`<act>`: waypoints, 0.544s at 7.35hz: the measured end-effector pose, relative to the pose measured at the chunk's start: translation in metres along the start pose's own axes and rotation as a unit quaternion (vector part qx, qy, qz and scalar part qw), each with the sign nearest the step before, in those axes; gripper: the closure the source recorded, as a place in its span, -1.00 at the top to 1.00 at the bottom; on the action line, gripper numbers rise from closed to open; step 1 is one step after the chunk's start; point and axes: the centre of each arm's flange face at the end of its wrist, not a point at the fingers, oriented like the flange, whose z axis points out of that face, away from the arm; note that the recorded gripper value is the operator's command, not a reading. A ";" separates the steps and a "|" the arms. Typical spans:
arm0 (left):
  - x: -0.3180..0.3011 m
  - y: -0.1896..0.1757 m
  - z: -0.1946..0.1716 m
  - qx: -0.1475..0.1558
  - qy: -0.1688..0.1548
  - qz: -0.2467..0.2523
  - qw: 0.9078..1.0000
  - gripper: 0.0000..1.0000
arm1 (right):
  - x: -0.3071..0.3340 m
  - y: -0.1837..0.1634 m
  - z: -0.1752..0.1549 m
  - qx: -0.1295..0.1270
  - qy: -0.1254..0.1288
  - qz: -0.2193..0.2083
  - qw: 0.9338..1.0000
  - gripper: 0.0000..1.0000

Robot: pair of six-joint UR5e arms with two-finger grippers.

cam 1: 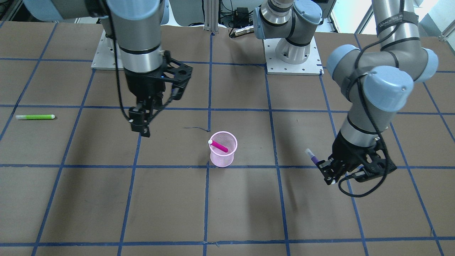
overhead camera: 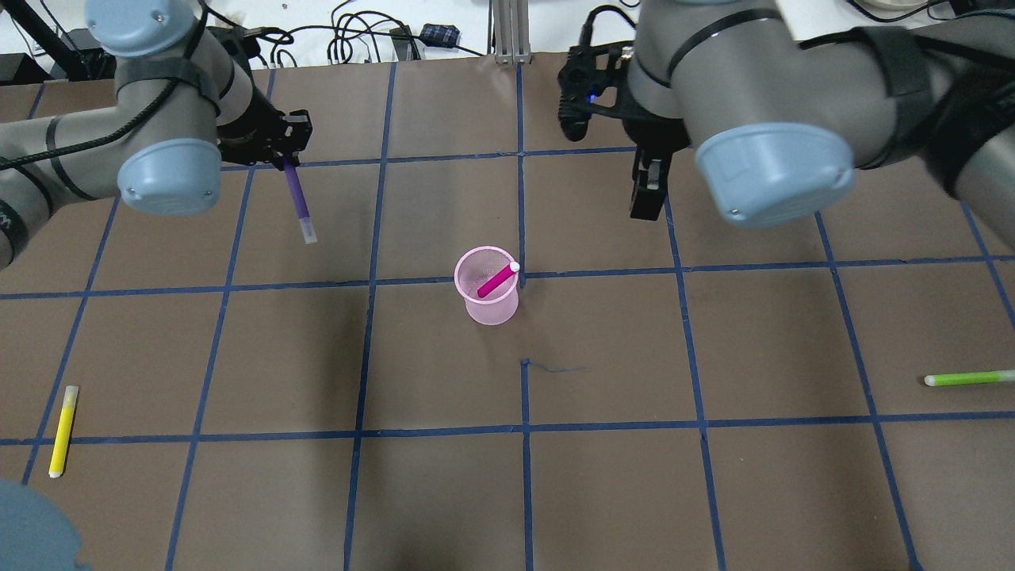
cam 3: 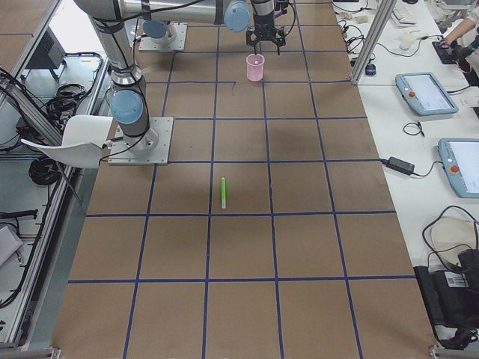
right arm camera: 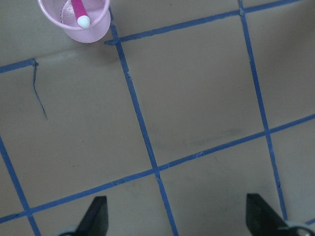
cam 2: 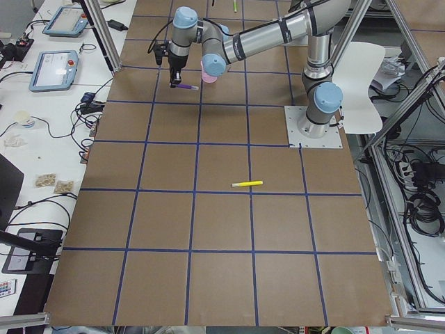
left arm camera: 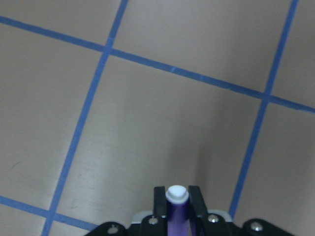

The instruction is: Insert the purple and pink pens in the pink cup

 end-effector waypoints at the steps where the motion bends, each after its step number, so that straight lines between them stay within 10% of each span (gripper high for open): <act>1: 0.032 0.014 -0.009 0.022 0.015 -0.001 1.000 -1.00 | 0.001 0.017 -0.013 0.000 -0.008 0.068 0.998 1.00; 2: 0.060 0.027 -0.017 0.039 0.030 -0.001 0.999 -1.00 | -0.003 0.025 -0.023 -0.004 -0.015 0.153 0.988 1.00; 4: 0.106 0.062 -0.020 0.046 0.044 -0.004 0.998 -1.00 | -0.009 0.030 -0.035 -0.015 -0.019 0.316 0.949 1.00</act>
